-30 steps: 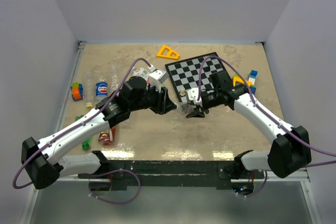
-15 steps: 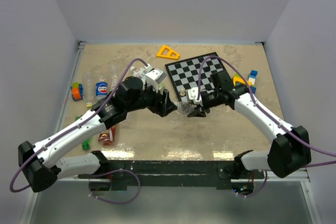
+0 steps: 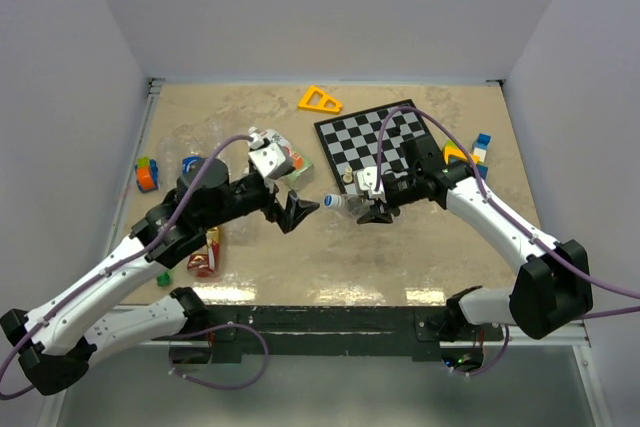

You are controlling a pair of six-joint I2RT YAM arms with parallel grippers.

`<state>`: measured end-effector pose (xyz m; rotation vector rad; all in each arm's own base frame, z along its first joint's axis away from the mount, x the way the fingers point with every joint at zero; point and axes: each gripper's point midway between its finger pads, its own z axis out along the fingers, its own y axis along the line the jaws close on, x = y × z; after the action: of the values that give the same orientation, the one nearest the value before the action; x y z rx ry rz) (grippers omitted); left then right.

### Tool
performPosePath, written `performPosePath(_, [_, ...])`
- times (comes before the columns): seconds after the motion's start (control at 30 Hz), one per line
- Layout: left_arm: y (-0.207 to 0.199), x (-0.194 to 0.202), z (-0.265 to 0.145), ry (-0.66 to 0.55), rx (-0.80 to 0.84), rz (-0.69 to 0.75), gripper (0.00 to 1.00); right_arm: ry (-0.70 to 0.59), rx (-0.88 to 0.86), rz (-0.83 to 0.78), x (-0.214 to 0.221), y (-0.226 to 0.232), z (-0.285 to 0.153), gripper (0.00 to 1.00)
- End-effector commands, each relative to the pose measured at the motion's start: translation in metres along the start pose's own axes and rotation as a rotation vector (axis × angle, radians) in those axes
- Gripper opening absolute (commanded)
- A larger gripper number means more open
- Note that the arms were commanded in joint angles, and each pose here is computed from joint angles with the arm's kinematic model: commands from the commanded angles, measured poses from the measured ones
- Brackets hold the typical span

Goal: Unscrew the bottle caps
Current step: Unscrew the bottle cap from the plastic bottle.

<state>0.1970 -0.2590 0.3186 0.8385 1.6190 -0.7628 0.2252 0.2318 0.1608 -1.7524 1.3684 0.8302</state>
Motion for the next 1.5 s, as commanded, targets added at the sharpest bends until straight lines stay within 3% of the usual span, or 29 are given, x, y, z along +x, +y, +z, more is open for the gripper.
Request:
performPosePath(0.0, [-0.001,0.006,-0.003,-0.027,0.065,0.257,1.00,-0.009,0.003,-0.013,-0.005,-0.004,-0.001,0.00])
performPosePath(0.13, [-0.020,0.014,-0.005,-0.079,0.204,0.427,1.00,-0.008,0.001,-0.009,-0.004,-0.004,0.000,0.00])
performPosePath(0.37, [-0.013,0.024,0.005,-0.083,0.203,0.582,1.00,-0.007,0.002,-0.010,-0.004,-0.004,-0.001,0.00])
performPosePath(1.47, [-0.013,0.032,0.031,-0.095,0.236,0.602,1.00,-0.004,0.001,-0.006,-0.002,-0.004,0.000,0.00])
